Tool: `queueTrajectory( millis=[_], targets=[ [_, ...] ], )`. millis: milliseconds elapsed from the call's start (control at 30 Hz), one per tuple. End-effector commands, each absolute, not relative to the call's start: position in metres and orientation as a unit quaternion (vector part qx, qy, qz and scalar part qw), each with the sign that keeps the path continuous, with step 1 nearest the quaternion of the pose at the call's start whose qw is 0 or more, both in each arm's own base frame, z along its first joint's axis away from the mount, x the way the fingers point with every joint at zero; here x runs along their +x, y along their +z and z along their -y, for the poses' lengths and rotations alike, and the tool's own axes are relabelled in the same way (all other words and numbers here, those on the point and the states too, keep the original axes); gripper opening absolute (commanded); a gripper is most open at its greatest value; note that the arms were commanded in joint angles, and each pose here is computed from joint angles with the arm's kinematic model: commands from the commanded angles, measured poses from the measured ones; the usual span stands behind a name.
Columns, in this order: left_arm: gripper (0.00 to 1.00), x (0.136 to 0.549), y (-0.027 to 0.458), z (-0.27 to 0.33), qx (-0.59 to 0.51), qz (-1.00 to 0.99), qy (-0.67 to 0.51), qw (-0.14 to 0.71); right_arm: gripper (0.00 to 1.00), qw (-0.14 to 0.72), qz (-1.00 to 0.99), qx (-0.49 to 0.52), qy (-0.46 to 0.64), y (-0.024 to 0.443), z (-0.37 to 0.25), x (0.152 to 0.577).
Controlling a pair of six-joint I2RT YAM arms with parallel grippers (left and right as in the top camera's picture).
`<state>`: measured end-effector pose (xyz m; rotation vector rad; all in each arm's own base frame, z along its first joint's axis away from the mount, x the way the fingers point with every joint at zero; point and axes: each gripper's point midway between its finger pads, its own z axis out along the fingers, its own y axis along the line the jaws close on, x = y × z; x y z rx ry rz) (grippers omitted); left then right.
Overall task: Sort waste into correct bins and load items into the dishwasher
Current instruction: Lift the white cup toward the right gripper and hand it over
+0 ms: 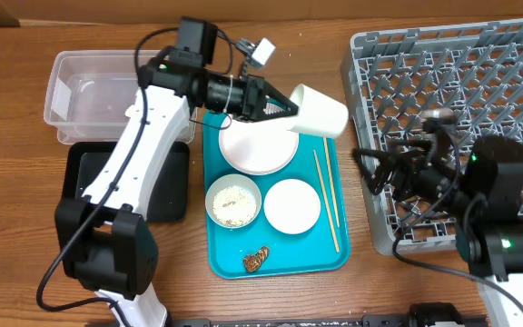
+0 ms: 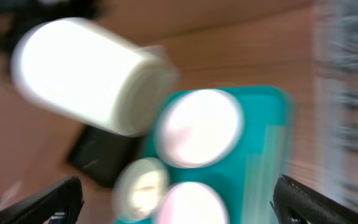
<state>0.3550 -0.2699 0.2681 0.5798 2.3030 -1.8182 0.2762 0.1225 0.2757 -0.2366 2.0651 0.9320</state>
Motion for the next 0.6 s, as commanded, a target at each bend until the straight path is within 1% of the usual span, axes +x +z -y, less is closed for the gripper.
queueTrajectory(
  millis=[0, 267, 567],
  targets=[
    [0.04, 0.336, 0.287, 0.286, 0.218, -0.716, -0.663, 0.035, 1.00, 0.385, -0.752, -0.213, 0.491, 0.304, -0.160, 0.244],
    [0.04, 0.323, 0.287, 0.300, 0.232, -0.710, -0.664, 0.019, 1.00, 0.384, -0.740, -0.226, 0.504, 0.302, -0.163, 0.259],
    [0.04, 0.316, 0.287, 0.307, 0.239, -0.708, -0.664, 0.012, 0.99, 0.427, -0.716, -0.254, 0.491, 0.316, -0.163, 0.268]
  ],
)
